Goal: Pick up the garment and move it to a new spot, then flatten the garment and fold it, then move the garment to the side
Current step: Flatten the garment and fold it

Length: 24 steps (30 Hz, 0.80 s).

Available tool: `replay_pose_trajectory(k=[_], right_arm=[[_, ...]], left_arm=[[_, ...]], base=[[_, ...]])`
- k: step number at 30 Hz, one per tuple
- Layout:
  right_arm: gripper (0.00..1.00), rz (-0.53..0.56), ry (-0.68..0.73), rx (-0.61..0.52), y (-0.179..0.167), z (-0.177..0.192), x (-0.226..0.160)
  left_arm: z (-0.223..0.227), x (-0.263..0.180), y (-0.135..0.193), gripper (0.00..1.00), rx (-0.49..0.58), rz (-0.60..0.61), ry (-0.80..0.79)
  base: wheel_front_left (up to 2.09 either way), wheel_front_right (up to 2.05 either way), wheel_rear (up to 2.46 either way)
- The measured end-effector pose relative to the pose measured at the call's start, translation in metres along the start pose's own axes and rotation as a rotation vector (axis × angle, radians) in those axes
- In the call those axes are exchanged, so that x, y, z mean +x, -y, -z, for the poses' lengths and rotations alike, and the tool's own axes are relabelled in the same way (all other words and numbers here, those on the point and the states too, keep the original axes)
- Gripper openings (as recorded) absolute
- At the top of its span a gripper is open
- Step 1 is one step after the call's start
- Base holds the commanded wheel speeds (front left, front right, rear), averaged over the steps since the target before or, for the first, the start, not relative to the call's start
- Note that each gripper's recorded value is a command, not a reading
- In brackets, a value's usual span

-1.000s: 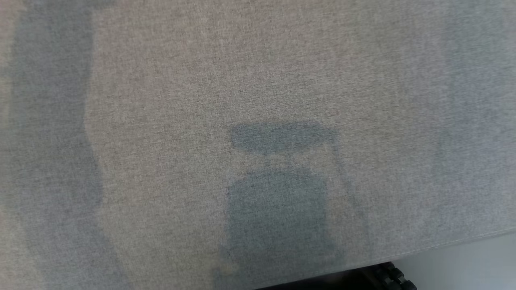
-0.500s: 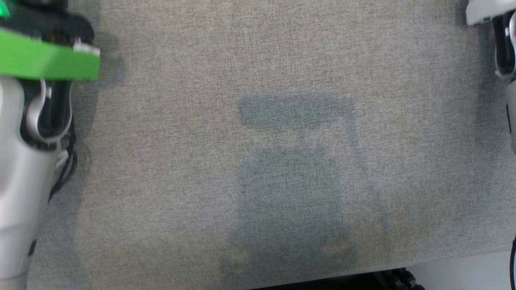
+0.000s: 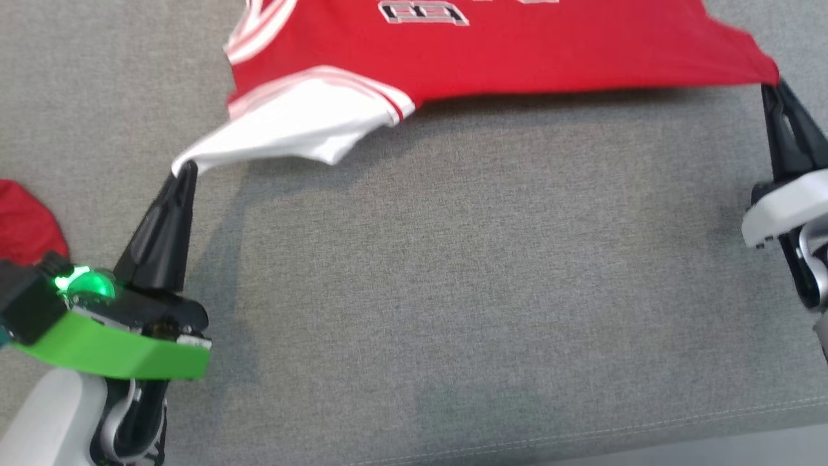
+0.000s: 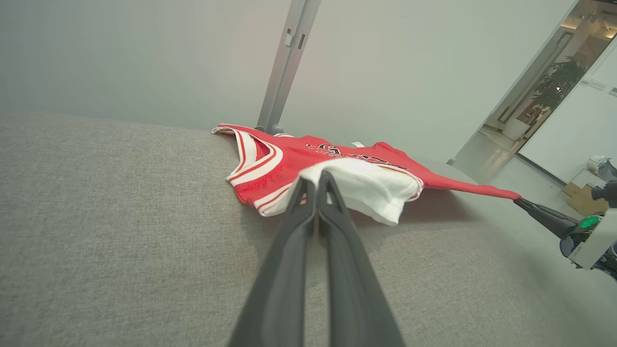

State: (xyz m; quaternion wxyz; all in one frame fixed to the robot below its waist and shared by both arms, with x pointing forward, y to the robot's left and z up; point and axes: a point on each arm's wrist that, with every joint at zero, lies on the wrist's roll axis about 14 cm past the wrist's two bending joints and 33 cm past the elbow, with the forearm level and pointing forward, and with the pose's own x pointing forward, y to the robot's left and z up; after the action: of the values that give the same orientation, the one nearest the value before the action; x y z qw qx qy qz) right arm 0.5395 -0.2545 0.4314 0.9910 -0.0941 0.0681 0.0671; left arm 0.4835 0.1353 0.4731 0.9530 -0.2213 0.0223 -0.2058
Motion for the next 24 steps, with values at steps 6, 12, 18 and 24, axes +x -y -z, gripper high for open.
replay_pose_trajectory(k=[6,12,18,24], right_arm=[[0.00,0.002,-0.025,0.002,0.004,0.001,-0.054],[0.00,0.000,-0.045,0.003,0.001,0.005,-0.112],[0.00,0.014,-0.067,0.005,0.004,0.011,-0.158],[0.00,0.001,-0.082,0.009,-0.003,0.008,-0.171]], left_arm=[[-0.003,-0.046,0.034,0.00,-0.065,-0.002,-0.011],[-0.012,-0.088,0.062,0.00,-0.099,0.002,-0.018],[-0.013,-0.118,0.084,0.00,-0.079,0.032,-0.086],[-0.005,-0.121,0.091,0.00,-0.084,0.036,-0.125]], base=[[0.00,0.00,0.00],[0.00,0.00,0.00],[0.00,0.00,0.00],[0.00,0.00,0.00]])
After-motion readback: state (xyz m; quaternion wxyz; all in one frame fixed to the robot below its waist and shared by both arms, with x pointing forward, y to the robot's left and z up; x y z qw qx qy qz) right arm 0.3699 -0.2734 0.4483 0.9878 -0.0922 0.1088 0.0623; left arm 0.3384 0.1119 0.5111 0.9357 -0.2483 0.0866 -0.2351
